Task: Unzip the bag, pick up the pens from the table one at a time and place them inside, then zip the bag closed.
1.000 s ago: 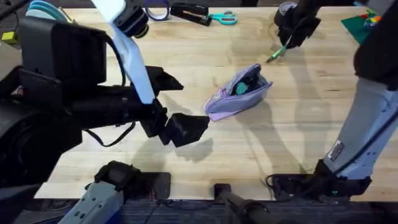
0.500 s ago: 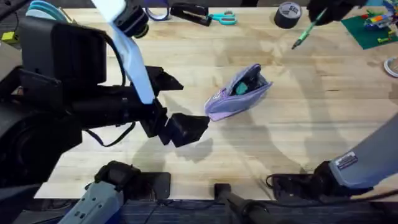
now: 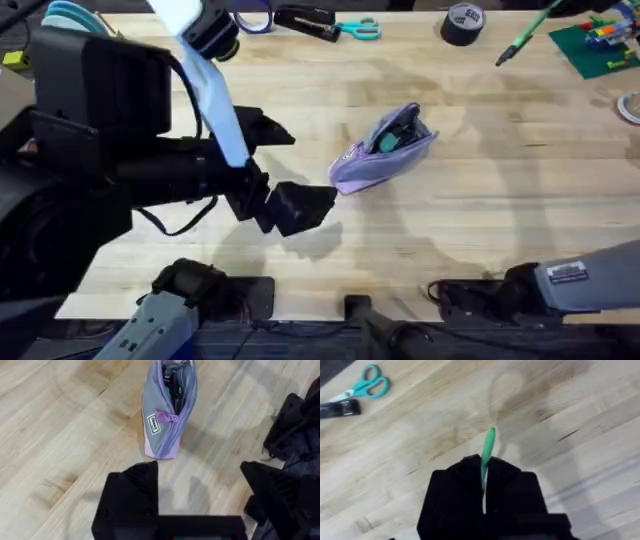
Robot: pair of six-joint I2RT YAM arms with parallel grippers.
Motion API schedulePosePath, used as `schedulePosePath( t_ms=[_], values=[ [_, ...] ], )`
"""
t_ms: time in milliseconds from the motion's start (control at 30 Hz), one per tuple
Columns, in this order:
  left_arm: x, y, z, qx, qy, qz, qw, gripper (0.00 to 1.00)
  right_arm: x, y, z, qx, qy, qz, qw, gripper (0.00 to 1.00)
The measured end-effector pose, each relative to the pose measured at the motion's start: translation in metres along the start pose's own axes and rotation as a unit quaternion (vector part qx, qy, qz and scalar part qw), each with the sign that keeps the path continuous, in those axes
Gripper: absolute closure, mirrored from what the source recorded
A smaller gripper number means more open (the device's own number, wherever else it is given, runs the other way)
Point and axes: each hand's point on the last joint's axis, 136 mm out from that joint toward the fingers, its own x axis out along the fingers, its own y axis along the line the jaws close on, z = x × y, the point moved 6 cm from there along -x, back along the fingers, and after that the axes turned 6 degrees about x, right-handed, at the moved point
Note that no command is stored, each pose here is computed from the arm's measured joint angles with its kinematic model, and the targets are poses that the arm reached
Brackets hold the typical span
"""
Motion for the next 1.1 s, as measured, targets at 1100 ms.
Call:
schedulePosePath(
  t_ms=[1100],
  values=[
    [0.000,0.000,0.000,0.000,0.000,0.000,1.000,0.008,-0.018,-0.018,-0.092,0.025,0.050,0.021,0.998,0.968]
  ],
)
